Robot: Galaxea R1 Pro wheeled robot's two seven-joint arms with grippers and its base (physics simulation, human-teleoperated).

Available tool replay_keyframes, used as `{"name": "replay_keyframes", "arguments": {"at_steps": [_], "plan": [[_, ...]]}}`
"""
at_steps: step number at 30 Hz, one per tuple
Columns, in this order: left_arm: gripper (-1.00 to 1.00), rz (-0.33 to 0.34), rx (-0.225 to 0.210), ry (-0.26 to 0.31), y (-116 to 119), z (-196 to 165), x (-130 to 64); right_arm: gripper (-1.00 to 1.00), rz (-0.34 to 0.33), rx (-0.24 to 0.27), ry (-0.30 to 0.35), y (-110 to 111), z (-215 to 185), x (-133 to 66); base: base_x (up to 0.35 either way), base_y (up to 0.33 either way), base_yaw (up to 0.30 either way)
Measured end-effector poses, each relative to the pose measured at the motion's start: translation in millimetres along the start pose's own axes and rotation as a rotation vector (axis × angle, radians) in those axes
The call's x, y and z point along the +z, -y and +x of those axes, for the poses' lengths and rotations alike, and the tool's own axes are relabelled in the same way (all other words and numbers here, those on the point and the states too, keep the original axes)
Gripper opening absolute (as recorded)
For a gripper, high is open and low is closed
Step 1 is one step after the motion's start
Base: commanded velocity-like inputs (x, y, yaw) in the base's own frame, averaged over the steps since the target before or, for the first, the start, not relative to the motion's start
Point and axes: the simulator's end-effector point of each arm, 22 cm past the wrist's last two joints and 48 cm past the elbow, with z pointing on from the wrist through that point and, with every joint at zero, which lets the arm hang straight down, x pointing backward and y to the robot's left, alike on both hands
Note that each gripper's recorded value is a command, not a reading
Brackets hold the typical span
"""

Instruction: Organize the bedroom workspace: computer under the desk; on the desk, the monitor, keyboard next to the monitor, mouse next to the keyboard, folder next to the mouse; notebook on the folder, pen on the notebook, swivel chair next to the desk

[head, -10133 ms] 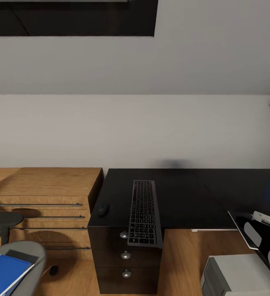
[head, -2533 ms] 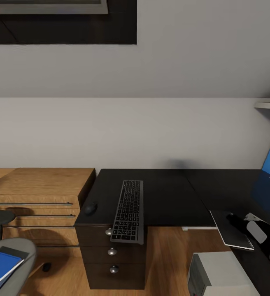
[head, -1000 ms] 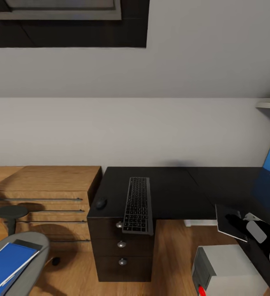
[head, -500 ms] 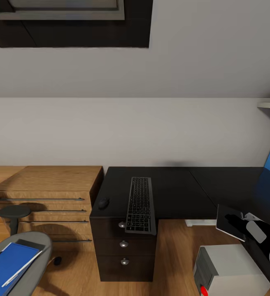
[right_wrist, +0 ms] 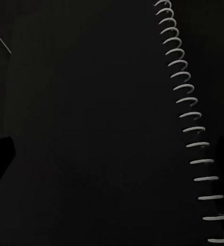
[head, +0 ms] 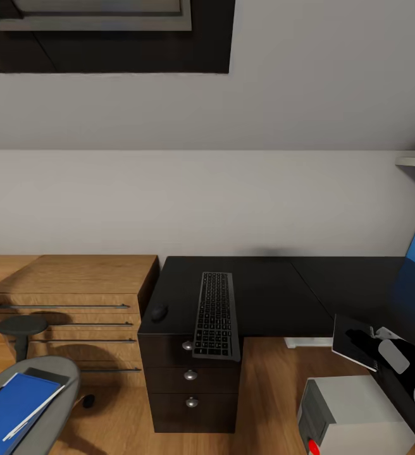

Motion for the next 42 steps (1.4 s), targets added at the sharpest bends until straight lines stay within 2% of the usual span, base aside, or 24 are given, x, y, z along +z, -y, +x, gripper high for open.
{"name": "replay_keyframes", "arguments": {"at_steps": [11,14,17,24,34,35,38,39,40,42], "plan": [[1.00,0.000,0.001,-0.001,-2,-15,-9.1,1.00,0.029,0.020,-0.031,8,4,-7.4,0.000,0.000,0.000],[1.00,-0.001,0.001,-0.002,-3,-19,-11.8,1.00,0.034,0.021,-0.014,8,-3,-10.6,0.000,0.000,0.000],[1.00,-0.001,0.001,-0.002,-3,-23,-14.5,1.00,0.037,0.026,0.031,8,-17,-14.1,0.000,0.000,0.000],[1.00,-0.004,0.001,-0.002,-5,-33,-20.9,1.00,0.038,0.029,0.059,5,-31,-21.9,0.000,0.000,0.000],[1.00,-0.007,0.000,-0.002,-8,-46,-30.0,1.00,0.037,0.034,0.132,-3,-56,-34.0,0.000,0.000,0.000],[1.00,-0.006,0.001,-0.002,-8,-47,-30.9,1.00,0.013,0.015,0.169,-23,-59,-35.5,0.000,0.000,0.000],[1.00,-0.006,0.001,-0.003,-9,-51,-33.6,1.00,-0.026,-0.034,0.194,-53,-63,-40.9,0.000,0.000,0.000],[1.00,-0.006,0.001,-0.003,-9,-52,-34.5,1.00,-0.040,-0.056,0.206,-64,-65,-43.6,0.000,0.000,0.000],[1.00,-0.006,0.001,-0.003,-9,-53,-35.4,1.00,-0.061,-0.100,0.235,-84,-71,-48.9,0.000,0.000,0.000],[1.00,-0.006,0.001,-0.003,-10,-56,-37.2,1.00,-0.070,-0.141,0.266,-101,-77,-56.3,0.000,0.000,0.000]]}}
